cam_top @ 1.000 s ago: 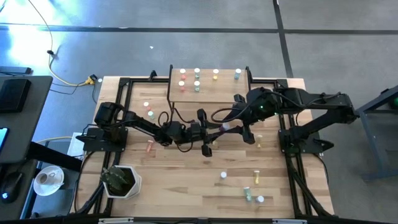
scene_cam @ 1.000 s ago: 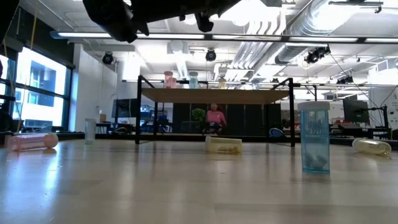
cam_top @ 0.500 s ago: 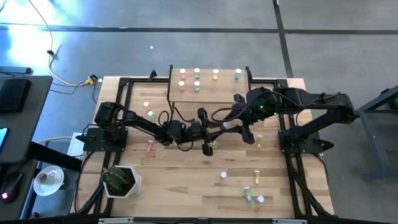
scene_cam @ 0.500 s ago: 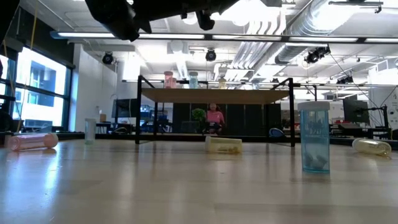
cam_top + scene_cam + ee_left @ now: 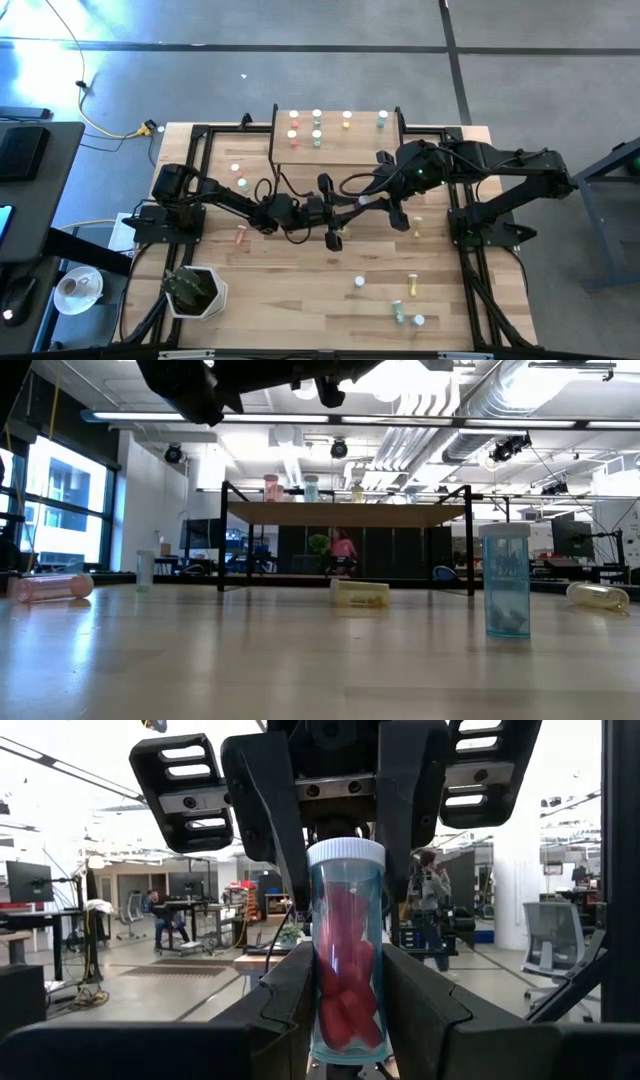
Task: Pick and place medicine bottles onto shelf by color
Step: Put the blue medicine bottle on the shelf
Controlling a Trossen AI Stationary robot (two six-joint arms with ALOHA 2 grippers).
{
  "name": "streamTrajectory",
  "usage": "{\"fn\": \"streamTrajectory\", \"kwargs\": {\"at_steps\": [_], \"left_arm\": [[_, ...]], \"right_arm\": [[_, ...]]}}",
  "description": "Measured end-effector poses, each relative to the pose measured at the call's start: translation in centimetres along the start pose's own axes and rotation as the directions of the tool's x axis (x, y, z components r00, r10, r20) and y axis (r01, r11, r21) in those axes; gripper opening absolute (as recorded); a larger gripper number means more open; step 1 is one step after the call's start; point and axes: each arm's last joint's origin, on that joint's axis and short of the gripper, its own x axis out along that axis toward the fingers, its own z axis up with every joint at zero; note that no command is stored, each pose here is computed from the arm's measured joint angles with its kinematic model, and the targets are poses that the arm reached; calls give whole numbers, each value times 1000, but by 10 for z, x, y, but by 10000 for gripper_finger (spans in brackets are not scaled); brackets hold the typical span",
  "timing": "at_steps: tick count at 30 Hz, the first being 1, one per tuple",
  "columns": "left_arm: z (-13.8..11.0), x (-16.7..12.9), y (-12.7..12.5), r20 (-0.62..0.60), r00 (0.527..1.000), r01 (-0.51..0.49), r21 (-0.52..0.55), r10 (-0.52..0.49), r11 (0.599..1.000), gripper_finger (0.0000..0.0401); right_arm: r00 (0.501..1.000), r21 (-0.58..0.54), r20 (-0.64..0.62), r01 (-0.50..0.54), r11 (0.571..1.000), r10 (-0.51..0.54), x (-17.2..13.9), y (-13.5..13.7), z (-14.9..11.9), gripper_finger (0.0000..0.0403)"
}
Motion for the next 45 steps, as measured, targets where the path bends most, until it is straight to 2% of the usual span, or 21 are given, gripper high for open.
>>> {"fn": "streamTrajectory", "kwargs": {"at_steps": [13,21,24,27,31,39,45], "left_arm": [[0,0,1,-3,1000,-3,2,3,1000,94],[-1,0,1,-9,1000,-7,63,7,998,152],[-1,0,2,-18,999,-49,65,50,997,178],[-4,0,3,-48,994,-90,74,94,993,199],[-8,0,4,-88,991,-96,69,102,993,216],[-14,-1,4,-145,978,-136,97,149,986,220],[-14,-1,6,-146,972,-162,135,182,977,220]], "right_arm": [[1000,2,-2,17,1000,-17,0,0,0,105],[999,5,-25,33,999,-32,0,-1,-2,105],[999,28,-32,38,999,-37,0,-1,-3,105],[997,28,-47,65,997,-64,0,-2,-5,105],[990,49,-75,119,992,-116,0,-3,-7,104],[969,36,-127,216,976,-210,-1,-6,-12,104],[958,38,-156,250,967,-242,-3,-7,-15,104]]}}
